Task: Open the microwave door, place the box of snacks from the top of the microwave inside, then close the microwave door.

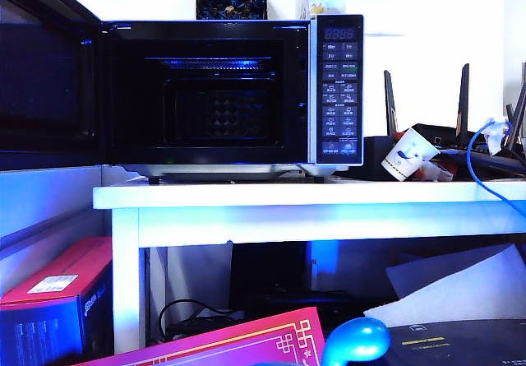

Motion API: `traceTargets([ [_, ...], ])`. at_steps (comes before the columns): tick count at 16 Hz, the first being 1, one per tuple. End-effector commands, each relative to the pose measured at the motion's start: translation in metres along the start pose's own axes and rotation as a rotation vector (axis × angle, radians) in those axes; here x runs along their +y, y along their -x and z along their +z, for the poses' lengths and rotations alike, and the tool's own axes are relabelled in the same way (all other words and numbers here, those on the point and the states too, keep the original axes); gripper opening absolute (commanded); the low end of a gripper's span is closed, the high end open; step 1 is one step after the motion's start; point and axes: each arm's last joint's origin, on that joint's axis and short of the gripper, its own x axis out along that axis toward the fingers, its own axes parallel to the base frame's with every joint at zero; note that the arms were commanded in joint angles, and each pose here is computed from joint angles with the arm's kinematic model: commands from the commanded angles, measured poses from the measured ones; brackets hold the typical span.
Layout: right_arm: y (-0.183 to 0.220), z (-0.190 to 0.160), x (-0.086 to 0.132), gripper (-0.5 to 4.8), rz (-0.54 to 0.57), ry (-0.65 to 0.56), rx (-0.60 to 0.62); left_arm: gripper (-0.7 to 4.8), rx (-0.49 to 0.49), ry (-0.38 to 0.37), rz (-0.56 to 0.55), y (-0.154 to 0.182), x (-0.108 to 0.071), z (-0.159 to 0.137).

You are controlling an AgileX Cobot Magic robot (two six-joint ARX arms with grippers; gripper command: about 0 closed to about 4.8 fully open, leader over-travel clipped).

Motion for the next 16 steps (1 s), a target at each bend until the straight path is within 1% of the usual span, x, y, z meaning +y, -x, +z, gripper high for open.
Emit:
traceTargets([
  [1, 0.001, -0.003, -0.004, 4.72, -0.335, 0.171, 0.048, -0.06, -0.032, -0.024, -0.001, 0.005, -0.001, 0.006],
  [4, 0.001, -0.002, -0.007, 4.79, -0.475, 0.169, 0.022, -0.06, -0.032, -0.023, -0.001, 0.005, -0.001, 0.006],
  [6, 0.0, -0.007, -0.01, 4.79, -0.522, 0.172, 0.009, -0.06, -0.032, -0.024, -0.001, 0.005, -0.001, 0.006],
  [8, -0.006, -0.011, -0.013, 4.79, -0.532, 0.17, 0.03, -0.06, -0.032, -0.024, -0.002, 0.005, -0.001, 0.006],
  [11, -0.029, -0.008, -0.021, 4.79, -0.54, 0.175, 0.079, -0.06, -0.031, -0.023, -0.002, 0.005, -0.001, 0.006],
  [12, -0.039, -0.008, -0.026, 4.79, -0.572, 0.188, 0.086, -0.06, -0.032, -0.022, -0.003, 0.005, -0.001, 0.006],
  [14, -0.048, -0.011, -0.03, 4.79, -0.582, 0.193, 0.083, -0.06, -0.034, -0.023, -0.015, 0.005, -0.002, 0.006],
  [16, -0.055, -0.027, -0.037, 4.79, -0.614, 0.196, 0.123, -0.06, -0.035, -0.023, -0.02, 0.005, -0.002, 0.006],
])
